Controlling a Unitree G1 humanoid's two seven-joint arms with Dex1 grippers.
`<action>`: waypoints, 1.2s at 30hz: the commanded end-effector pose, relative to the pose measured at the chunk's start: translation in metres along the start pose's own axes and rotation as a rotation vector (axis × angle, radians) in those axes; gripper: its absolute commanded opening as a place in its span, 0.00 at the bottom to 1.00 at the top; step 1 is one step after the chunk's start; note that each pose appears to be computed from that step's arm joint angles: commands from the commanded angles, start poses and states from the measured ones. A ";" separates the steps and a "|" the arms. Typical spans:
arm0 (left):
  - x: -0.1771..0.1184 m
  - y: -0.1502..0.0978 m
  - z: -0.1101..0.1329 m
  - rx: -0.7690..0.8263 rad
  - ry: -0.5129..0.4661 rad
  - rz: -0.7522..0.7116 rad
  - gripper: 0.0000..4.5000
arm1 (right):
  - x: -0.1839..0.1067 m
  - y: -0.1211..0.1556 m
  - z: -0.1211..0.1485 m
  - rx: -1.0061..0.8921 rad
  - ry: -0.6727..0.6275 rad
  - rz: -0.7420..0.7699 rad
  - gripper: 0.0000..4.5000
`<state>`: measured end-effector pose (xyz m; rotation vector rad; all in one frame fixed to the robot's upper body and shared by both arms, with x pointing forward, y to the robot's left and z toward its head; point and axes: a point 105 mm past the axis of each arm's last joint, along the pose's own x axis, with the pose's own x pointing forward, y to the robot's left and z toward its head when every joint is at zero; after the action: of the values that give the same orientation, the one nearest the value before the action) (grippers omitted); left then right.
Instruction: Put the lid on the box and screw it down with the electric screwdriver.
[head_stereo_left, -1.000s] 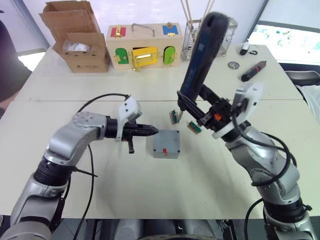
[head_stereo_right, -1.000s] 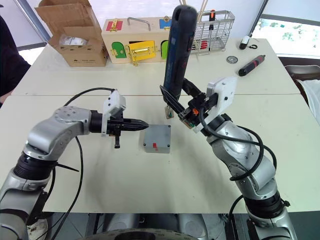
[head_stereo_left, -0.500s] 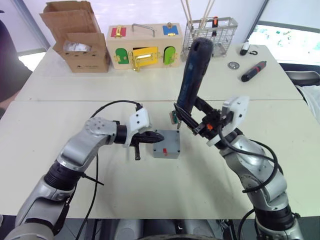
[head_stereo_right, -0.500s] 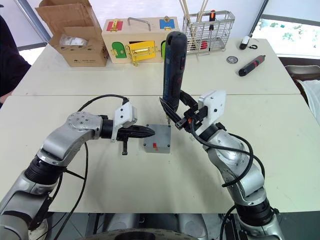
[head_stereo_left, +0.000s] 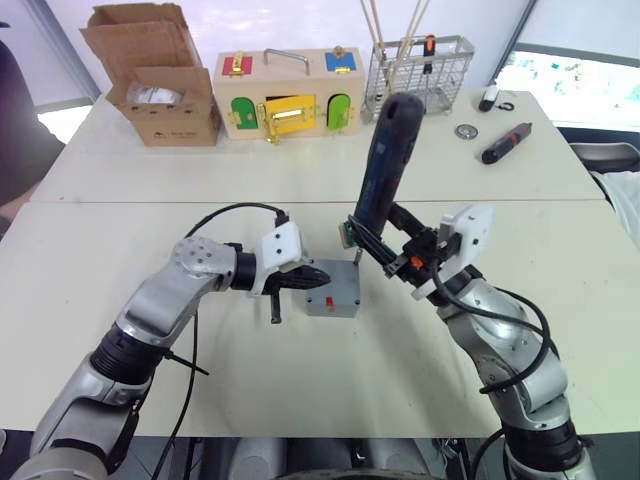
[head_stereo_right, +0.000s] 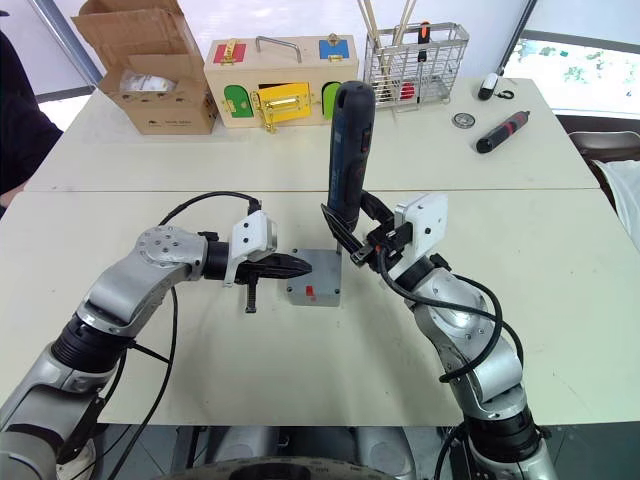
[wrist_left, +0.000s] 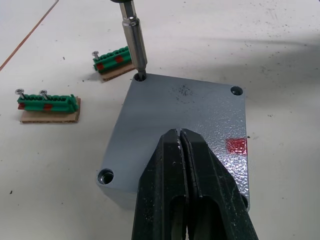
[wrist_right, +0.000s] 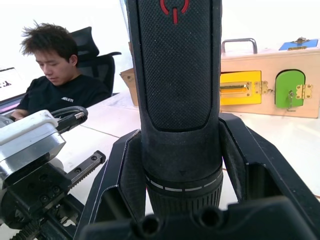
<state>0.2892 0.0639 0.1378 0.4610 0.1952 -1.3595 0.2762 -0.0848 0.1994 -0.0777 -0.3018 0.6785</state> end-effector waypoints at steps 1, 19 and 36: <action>0.004 -0.005 -0.011 -0.023 0.034 -0.015 0.00 | -0.001 0.007 -0.001 -0.039 -0.015 0.037 0.39; 0.004 -0.008 -0.016 -0.033 0.045 -0.004 0.00 | 0.009 0.004 -0.013 -0.059 -0.042 0.014 0.39; 0.005 -0.008 -0.017 -0.028 0.051 -0.004 0.00 | 0.016 0.007 0.000 -0.079 -0.085 0.021 0.39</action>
<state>0.2861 0.0629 0.1310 0.4587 0.2053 -1.3528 0.2879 -0.0718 0.1895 -0.1385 -0.3585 0.6825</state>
